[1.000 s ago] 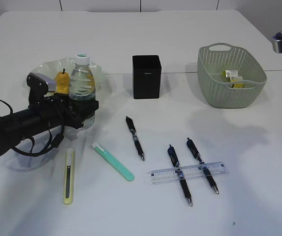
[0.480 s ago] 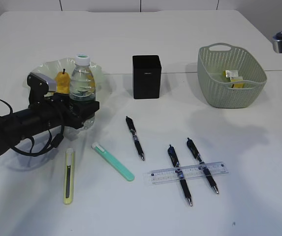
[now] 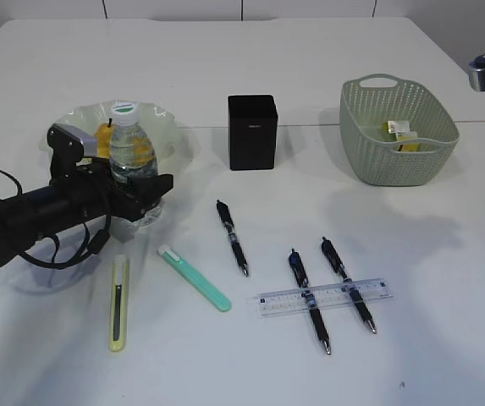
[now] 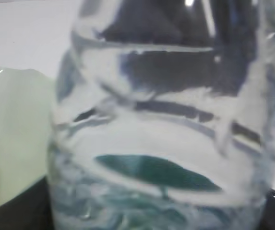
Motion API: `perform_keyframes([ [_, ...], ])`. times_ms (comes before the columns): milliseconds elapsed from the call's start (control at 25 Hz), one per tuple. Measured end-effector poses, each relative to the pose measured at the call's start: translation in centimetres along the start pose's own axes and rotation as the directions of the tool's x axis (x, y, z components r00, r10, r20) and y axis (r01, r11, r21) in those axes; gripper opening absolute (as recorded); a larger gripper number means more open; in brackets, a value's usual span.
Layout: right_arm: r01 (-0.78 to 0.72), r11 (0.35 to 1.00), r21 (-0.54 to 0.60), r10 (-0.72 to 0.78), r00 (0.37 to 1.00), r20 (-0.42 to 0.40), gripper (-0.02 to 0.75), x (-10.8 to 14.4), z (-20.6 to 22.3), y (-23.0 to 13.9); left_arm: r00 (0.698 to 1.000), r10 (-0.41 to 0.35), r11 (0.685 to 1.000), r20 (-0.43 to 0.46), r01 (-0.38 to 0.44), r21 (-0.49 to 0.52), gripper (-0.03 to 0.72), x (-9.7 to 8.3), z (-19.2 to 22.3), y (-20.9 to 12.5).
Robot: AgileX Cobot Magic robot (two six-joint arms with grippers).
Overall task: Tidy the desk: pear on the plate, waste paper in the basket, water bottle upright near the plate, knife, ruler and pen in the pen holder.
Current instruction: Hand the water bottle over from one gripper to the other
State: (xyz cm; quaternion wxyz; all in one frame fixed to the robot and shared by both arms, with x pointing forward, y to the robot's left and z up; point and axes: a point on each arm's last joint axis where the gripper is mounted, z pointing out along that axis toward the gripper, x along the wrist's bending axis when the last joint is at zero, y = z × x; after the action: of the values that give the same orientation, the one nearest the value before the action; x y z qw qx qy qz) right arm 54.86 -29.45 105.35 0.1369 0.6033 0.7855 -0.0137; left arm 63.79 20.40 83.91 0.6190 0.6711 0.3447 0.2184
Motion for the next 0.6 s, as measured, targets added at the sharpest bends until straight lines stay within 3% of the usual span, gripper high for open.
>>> perform_keyframes([
  [600, 0.000, 1.000, 0.000, 0.000, 1.000, 0.000, 0.576, 0.0, 0.0, 0.0, 0.999, 0.034, 0.999, 0.013, -0.034, -0.031, 0.552, -0.3, -0.2, 1.9],
])
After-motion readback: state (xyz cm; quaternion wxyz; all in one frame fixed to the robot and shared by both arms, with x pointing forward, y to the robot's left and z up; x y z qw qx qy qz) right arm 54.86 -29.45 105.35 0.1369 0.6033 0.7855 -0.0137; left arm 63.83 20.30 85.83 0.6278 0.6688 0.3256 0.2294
